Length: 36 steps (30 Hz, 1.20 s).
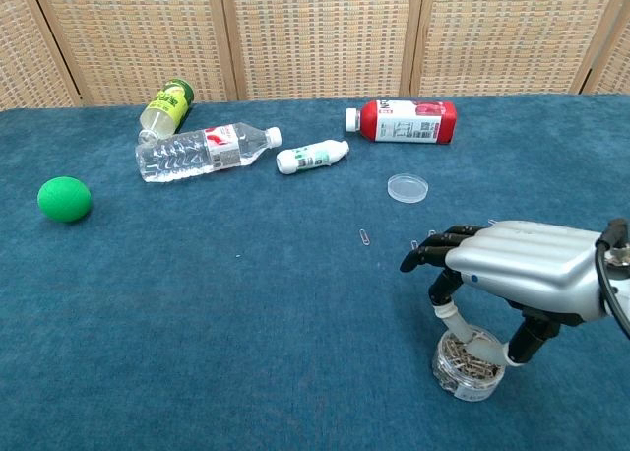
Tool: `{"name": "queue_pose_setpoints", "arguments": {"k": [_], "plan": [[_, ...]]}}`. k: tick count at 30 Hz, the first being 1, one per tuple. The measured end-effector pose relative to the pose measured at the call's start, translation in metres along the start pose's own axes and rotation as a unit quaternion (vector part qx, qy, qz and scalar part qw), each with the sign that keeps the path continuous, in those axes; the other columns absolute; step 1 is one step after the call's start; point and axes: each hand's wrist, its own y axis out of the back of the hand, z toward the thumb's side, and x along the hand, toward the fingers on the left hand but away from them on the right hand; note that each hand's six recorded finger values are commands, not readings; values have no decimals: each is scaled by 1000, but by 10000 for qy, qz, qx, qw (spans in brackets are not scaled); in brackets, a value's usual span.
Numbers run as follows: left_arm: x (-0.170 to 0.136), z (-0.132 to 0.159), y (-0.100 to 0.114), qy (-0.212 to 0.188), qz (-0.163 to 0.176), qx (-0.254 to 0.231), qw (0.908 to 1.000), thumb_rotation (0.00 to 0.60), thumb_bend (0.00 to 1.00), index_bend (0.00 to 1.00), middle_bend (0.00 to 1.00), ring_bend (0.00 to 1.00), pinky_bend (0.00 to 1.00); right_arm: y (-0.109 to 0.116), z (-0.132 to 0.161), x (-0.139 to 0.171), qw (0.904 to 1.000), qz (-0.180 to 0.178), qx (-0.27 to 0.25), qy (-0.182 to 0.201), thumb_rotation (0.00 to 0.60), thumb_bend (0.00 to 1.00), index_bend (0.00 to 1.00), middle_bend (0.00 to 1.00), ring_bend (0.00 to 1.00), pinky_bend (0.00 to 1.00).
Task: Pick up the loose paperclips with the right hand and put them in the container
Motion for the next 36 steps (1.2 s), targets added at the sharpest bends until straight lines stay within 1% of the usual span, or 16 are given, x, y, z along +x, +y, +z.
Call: {"name": "queue_pose_setpoints", "arguments": {"k": [1, 3, 6, 8, 17, 24, 27, 30, 36], "plan": [[0, 0, 0, 1, 6, 2, 10000, 600, 0, 0, 0, 0, 0, -1, 0, 0, 10000, 9, 0, -1, 600, 412, 587, 89, 0, 0], [0, 0, 0, 6, 16, 7, 10000, 600, 0, 0, 0, 0, 0, -1, -1, 1, 10000, 24, -20, -3, 600, 352, 502, 90, 0, 0], [0, 0, 1, 11, 24, 14, 10000, 600, 0, 0, 0, 0, 0, -1, -1, 1, 10000, 33, -43, 5, 600, 243, 456, 89, 0, 0], [-1, 0, 1, 11, 23, 9, 10000, 600, 0, 0, 0, 0, 0, -1, -1, 2, 10000, 31, -33, 15, 600, 215, 438, 89, 0, 0], [0, 0, 1, 1, 19, 1, 10000, 600, 0, 0, 0, 0, 0, 5, -2, 2, 10000, -44, -69, -6, 600, 214, 434, 90, 0, 0], [0, -1, 2, 25, 44, -31, 10000, 600, 0, 0, 0, 0, 0, 35, -6, -1, 9983, -450, -357, -82, 600, 218, 434, 90, 0, 0], [0, -2, 3, 22, 47, -39, 10000, 600, 0, 0, 0, 0, 0, 49, -14, -8, 9968, -646, -428, -172, 600, 218, 434, 90, 0, 0], [0, -1, 3, 15, 42, -37, 10000, 600, 0, 0, 0, 0, 0, 55, -26, -18, 9963, -726, -375, -285, 600, 219, 434, 90, 0, 0], [1, -2, 2, 39, 34, -30, 10000, 600, 0, 0, 0, 0, 0, 59, -52, -47, 9953, -671, -370, -594, 600, 222, 434, 89, 0, 0]]}}
